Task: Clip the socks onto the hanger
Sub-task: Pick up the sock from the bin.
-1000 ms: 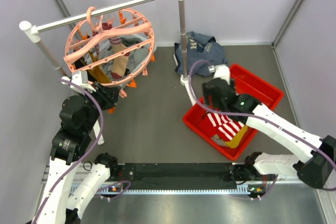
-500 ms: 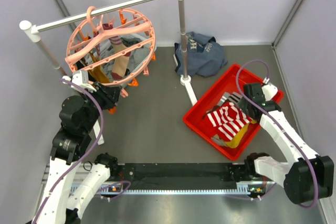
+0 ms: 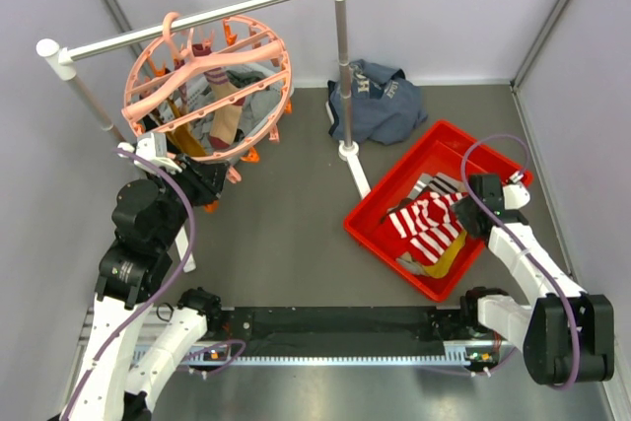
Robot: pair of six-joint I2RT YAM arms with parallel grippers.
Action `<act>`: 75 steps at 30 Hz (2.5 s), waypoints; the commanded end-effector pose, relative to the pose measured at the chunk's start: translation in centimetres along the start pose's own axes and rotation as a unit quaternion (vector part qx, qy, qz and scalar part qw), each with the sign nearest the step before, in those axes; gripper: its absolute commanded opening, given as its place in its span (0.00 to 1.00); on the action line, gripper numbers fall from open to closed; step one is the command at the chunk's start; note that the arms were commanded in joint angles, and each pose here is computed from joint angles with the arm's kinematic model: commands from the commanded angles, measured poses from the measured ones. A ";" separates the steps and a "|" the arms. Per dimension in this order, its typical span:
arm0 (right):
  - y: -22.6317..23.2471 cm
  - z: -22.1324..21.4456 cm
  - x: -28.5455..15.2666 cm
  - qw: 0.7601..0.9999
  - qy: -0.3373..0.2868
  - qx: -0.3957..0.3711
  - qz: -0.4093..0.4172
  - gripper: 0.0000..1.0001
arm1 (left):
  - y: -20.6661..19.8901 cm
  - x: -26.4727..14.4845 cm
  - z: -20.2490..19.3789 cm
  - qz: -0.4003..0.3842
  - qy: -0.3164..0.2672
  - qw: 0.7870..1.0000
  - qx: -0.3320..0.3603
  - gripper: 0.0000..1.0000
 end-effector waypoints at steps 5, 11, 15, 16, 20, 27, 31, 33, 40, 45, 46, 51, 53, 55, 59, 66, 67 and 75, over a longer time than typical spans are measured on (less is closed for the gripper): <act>4.3 2.6 -1.7 0.997 -0.029 0.009 0.075 0.45 | -0.2 0.4 0.3 -0.006 -0.006 1.000 0.004 0.00; 4.6 3.4 -2.6 0.997 -0.036 -0.002 0.065 0.45 | -0.2 0.4 0.5 -0.006 -0.008 1.000 0.003 0.00; 4.0 4.0 -2.6 0.998 -0.051 -0.007 0.042 0.47 | -0.3 0.4 0.5 -0.006 -0.009 1.000 0.003 0.00; 3.8 4.0 -2.3 0.998 -0.051 -0.008 0.036 0.48 | -0.2 0.4 0.4 -0.006 -0.008 1.000 0.003 0.00; 3.3 3.9 -1.4 0.998 -0.052 -0.012 0.026 0.50 | -0.2 0.4 0.5 -0.006 -0.009 1.000 0.003 0.00; 2.3 4.2 -0.9 0.998 -0.062 -0.029 0.014 0.50 | -0.2 0.2 0.4 -0.006 -0.007 1.000 0.006 0.00; 2.2 5.9 -1.7 0.994 -0.095 -0.046 0.000 0.53 | -0.2 0.2 0.4 -0.006 -0.007 1.000 0.006 0.00; 2.9 6.2 -2.0 0.993 -0.102 -0.052 0.017 0.54 | -0.2 0.2 0.5 -0.006 -0.008 1.000 0.005 0.00; 3.4 5.9 -0.5 0.995 -0.080 -0.030 0.047 0.56 | -0.2 0.2 0.5 -0.006 -0.008 1.000 0.005 0.00; 3.4 5.4 0.8 0.995 -0.058 -0.034 0.072 0.55 | -0.2 0.1 0.6 -0.005 -0.008 1.000 0.006 0.00; 3.5 5.2 0.9 0.995 -0.053 -0.039 0.074 0.55 | -0.1 0.2 0.5 -0.003 -0.007 1.000 0.006 0.00; 4.0 4.7 0.8 0.993 -0.037 -0.062 0.092 0.52 | -0.2 0.3 0.4 -0.006 -0.006 1.000 0.003 0.00; 4.4 4.5 0.6 0.992 -0.029 -0.067 0.100 0.50 | -0.2 0.3 0.4 -0.006 -0.007 1.000 0.003 0.00; 4.7 4.4 0.4 0.991 -0.023 -0.069 0.109 0.49 | -0.3 0.3 0.5 -0.006 -0.008 1.000 0.004 0.00; 6.0 3.7 -0.3 0.987 0.001 -0.077 0.143 0.47 | -0.3 0.2 0.6 -0.006 -0.009 1.000 0.003 0.00; 6.7 4.0 -0.5 0.984 0.000 -0.089 0.153 0.42 | -0.3 0.2 0.6 -0.006 -0.009 1.000 0.002 0.00; 6.4 3.9 -0.3 0.985 0.002 -0.091 0.144 0.41 | -0.3 0.2 0.6 -0.007 -0.010 1.000 0.002 0.00; 3.8 2.7 2.0 0.991 0.012 -0.096 0.093 0.36 | -0.2 0.1 0.7 -0.006 -0.010 1.000 0.006 0.00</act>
Point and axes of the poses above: each gripper's point midway between its finger pads, its own x axis out along the fingers, its own y axis along the line the jaws close on, z = x × y, the point moved 1 cm from there along -x, back along the fingers, and after that the axes turned 14 degrees about x, right-handed, at the moved point
